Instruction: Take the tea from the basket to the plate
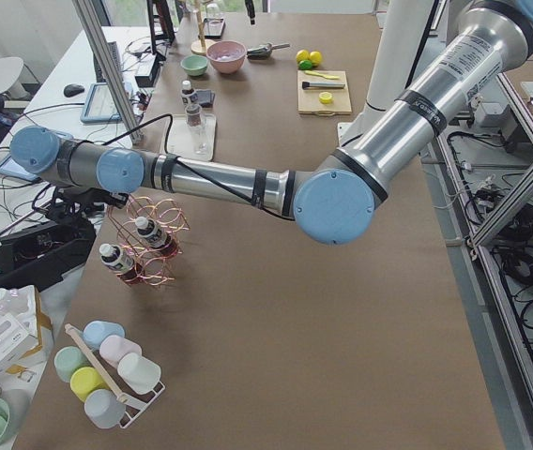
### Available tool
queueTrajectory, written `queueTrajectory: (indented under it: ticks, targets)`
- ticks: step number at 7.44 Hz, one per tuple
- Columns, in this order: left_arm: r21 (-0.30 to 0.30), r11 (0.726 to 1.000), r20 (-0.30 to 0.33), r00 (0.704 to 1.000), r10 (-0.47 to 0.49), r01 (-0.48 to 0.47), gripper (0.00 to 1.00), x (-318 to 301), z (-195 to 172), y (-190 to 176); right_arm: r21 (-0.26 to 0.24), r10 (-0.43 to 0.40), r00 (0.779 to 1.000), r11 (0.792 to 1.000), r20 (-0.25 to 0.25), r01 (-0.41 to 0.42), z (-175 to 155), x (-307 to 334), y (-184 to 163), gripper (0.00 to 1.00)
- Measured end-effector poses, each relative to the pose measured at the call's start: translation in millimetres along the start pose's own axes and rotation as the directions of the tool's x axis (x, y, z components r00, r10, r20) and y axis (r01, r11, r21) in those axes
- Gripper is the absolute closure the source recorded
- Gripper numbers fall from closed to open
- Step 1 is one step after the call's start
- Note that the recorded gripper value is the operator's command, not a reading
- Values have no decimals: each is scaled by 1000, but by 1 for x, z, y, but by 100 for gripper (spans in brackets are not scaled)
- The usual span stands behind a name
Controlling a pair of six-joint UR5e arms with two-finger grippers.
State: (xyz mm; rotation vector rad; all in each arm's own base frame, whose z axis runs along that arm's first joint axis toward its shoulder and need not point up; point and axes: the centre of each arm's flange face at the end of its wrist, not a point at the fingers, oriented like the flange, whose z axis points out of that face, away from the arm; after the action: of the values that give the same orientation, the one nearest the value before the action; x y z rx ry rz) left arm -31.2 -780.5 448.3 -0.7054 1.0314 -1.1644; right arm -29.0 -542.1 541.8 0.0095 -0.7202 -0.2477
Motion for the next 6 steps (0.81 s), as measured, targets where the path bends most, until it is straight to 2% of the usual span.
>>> queueTrajectory:
  ticks: [2, 4, 6]
  targets:
    - [15, 1000, -4, 1000, 21, -21, 100, 3, 1, 0, 5, 53, 999, 999, 9, -53, -1, 58, 37, 0]
    - [17, 999, -7, 1000, 29, -29, 100, 5, 0, 2, 19, 53, 998, 998, 33, -53, 5, 103, 89, 0]
    - [17, 999, -5, 999, 34, -34, 100, 5, 2, 3, 25, 41, 999, 999, 31, -42, 5, 113, 102, 0]
